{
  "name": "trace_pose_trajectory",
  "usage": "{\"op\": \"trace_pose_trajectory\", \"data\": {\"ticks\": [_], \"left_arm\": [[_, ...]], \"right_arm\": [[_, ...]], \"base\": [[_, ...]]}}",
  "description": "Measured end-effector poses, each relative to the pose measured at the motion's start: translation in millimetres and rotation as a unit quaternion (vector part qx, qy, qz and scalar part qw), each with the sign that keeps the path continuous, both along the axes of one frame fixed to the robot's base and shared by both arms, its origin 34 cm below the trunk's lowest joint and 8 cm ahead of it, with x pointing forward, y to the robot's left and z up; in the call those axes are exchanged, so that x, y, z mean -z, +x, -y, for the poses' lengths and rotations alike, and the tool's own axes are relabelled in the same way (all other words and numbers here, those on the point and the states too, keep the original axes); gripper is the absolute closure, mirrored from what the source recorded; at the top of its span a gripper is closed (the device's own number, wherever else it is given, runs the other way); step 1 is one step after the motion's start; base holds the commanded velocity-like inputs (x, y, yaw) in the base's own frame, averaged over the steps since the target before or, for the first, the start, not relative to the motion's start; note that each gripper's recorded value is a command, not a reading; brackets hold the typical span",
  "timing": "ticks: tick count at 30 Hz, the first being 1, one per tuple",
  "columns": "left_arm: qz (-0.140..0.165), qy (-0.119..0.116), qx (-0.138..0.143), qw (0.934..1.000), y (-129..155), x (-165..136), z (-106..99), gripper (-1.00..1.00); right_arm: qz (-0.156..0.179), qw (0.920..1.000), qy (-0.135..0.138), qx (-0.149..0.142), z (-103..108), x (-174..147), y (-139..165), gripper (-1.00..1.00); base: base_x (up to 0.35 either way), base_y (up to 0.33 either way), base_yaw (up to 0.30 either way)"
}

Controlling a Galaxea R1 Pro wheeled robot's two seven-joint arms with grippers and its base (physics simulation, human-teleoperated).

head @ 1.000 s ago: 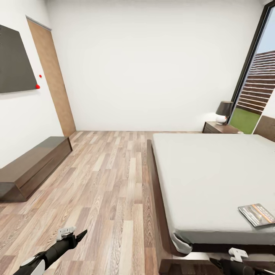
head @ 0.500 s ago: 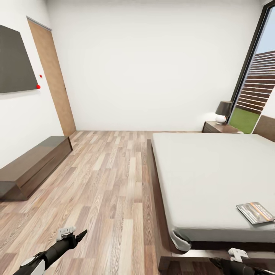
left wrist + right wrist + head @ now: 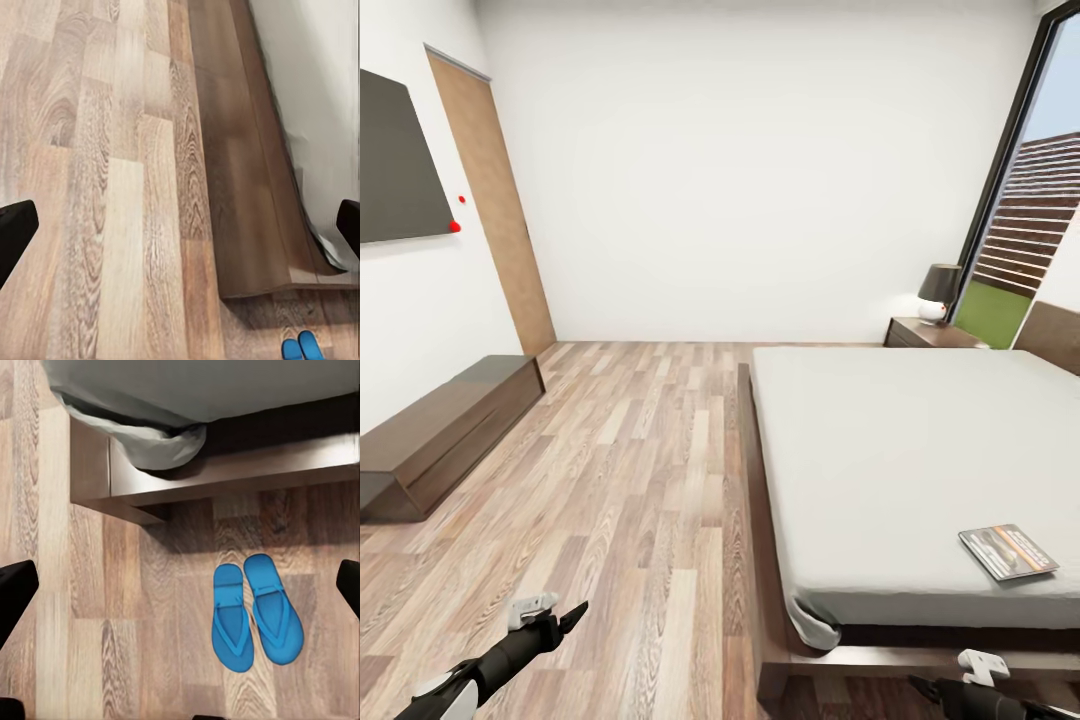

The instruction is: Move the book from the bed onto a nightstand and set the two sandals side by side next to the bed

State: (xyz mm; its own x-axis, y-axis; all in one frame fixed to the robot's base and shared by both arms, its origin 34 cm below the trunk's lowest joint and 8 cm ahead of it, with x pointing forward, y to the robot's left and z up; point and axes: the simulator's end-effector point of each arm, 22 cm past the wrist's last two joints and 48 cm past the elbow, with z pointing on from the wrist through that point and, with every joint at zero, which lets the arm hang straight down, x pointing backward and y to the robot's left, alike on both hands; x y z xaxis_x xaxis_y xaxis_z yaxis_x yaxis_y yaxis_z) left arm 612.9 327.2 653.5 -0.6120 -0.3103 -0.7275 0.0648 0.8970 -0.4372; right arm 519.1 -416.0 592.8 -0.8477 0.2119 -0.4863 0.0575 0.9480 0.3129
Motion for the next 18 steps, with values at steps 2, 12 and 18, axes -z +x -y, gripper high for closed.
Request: {"op": "trace_pose_trajectory", "data": {"ticks": [2,12,18], "left_arm": [[0.0,0.0,0.0,1.0,0.0,0.0,-0.1,-1.0],[0.0,0.0,0.0,1.0,-0.1,0.2,0.4,-1.0],[0.0,0.0,0.0,1.0,-0.1,0.1,0.2,-1.0]], "right_arm": [[0.0,1.0,0.0,0.0,0.0,0.0,0.0,-1.0],[0.0,1.0,0.0,0.0,0.2,-0.1,0.1,-1.0],[0.0,1.0,0.0,0.0,0.5,-0.1,-0.1,-1.0]], "base": [[0.0,-0.23,0.0],[0.0,-0.2,0.0],[0.0,-0.198,0.0]]}}
